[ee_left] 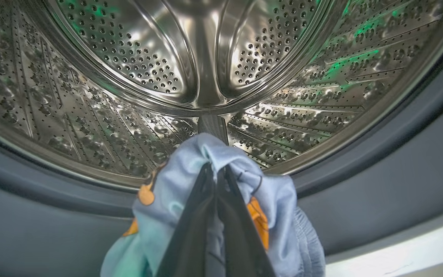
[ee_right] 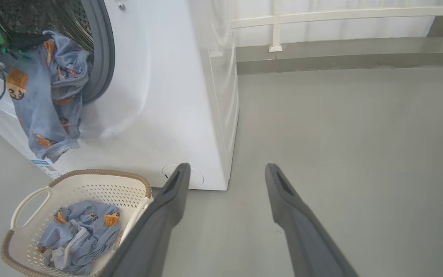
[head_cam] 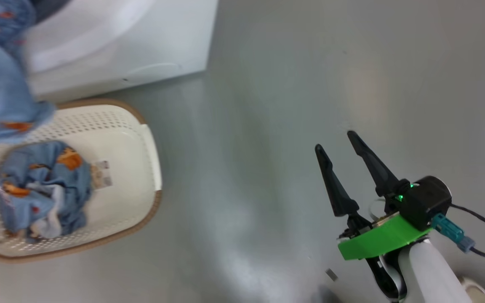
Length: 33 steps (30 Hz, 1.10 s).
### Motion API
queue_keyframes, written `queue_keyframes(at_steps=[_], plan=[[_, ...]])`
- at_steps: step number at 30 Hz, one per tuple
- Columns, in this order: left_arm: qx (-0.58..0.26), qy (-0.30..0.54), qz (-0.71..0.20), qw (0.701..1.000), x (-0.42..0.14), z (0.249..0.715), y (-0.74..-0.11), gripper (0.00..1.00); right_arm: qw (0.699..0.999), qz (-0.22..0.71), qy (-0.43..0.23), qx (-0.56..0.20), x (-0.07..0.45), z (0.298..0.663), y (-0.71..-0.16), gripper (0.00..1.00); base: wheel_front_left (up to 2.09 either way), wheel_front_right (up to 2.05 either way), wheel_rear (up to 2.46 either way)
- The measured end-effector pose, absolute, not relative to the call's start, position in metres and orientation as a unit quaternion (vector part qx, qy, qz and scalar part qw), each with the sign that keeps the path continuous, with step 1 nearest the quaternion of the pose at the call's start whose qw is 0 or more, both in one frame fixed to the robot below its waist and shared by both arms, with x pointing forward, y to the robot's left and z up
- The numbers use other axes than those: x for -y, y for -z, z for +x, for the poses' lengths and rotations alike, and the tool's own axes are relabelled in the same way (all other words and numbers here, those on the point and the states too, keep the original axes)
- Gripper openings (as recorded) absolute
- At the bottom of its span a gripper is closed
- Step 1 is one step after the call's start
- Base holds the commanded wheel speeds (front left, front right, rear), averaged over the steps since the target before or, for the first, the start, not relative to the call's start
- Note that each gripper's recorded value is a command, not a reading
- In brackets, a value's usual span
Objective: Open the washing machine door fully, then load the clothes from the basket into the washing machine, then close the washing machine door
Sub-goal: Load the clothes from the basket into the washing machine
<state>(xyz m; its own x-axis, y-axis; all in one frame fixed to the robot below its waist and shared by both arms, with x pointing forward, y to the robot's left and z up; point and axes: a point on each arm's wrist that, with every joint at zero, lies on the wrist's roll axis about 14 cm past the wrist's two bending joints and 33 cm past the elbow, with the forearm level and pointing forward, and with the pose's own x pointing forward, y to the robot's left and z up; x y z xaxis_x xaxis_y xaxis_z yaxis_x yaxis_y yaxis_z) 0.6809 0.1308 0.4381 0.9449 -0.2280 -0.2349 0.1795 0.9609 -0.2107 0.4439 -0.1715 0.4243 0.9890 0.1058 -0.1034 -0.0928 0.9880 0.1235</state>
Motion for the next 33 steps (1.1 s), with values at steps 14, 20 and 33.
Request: queue_keyframes(at_steps=[14,20,33], plan=[[-0.091,0.119,-0.069,0.986,-0.121,0.762,-0.457,0.0,0.995,0.063,-0.017,-0.075,0.194,0.452,-0.403,1.0,0.0,0.0,0.0],[0.008,0.108,-0.063,0.992,-0.117,0.786,-0.483,0.0,0.994,0.06,-0.012,-0.085,0.198,0.457,-0.393,1.0,0.0,0.0,0.0],[0.05,0.053,-0.029,0.997,-0.138,0.805,-0.473,0.0,0.993,0.072,-0.009,-0.094,0.2,0.464,-0.381,1.0,0.0,0.0,0.0]])
